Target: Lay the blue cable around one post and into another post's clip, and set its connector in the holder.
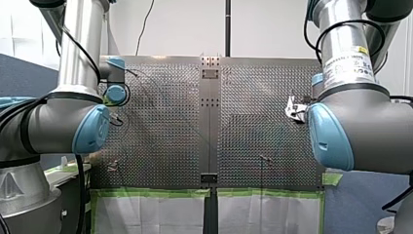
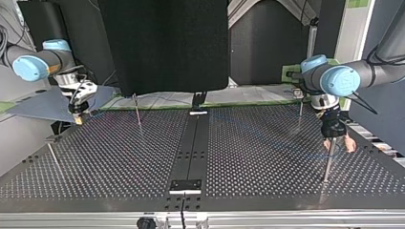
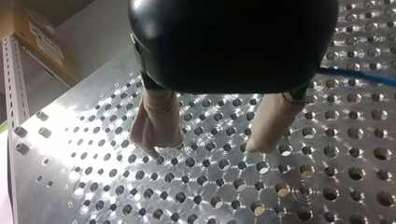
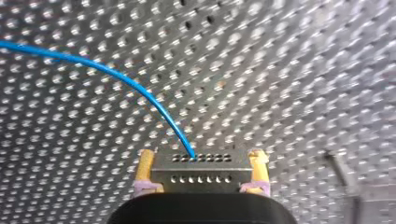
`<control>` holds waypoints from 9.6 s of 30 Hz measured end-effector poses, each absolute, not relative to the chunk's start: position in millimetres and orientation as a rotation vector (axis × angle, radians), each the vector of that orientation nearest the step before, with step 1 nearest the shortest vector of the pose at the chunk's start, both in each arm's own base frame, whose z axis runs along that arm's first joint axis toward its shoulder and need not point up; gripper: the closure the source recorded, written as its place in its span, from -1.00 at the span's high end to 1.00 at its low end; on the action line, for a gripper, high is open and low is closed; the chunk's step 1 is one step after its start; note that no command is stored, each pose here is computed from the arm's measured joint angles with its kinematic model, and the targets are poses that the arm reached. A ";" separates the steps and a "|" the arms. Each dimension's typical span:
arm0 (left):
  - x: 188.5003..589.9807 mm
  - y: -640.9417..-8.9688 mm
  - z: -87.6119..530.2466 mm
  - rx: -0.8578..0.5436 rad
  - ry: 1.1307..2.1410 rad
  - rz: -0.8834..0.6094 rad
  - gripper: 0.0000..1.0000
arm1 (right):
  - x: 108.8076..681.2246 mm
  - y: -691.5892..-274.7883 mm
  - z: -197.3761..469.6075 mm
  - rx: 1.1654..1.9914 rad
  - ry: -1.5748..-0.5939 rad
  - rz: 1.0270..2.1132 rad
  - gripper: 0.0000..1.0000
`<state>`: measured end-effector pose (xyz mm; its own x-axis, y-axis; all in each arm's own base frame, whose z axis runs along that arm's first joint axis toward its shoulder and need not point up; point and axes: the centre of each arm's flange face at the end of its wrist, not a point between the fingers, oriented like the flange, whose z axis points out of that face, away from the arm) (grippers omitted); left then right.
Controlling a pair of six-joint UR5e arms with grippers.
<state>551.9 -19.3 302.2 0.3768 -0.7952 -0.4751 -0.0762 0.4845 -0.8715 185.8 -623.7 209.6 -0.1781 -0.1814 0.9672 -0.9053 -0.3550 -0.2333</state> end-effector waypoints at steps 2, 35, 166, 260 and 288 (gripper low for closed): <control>551.9 -19.3 302.1 -0.976 1.104 -0.568 1.00 | 186.1 -622.0 220.3 1.493 -1.255 1.584 -1.00; 551.8 -23.4 302.1 -0.974 1.107 -0.577 1.00 | 156.8 -634.0 270.3 1.373 -1.066 1.537 -1.00; 549.5 -44.4 301.6 -0.944 1.143 -0.579 1.00 | 126.8 -680.9 288.5 1.519 -1.031 1.565 0.98; 404.5 -108.0 442.1 -0.556 1.347 -0.337 1.00 | 129.5 -680.6 287.1 1.524 -1.029 1.563 0.98; 410.4 -115.2 524.3 -0.415 1.427 -0.105 1.00 | 129.4 -681.0 287.3 1.517 -1.032 1.558 0.98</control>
<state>410.4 -115.2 524.3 0.1519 -0.3155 -0.9367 -0.1746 0.9242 -0.3396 129.4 -681.0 287.3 -0.0500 -0.0371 0.9981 -0.9047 -0.4217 -0.0610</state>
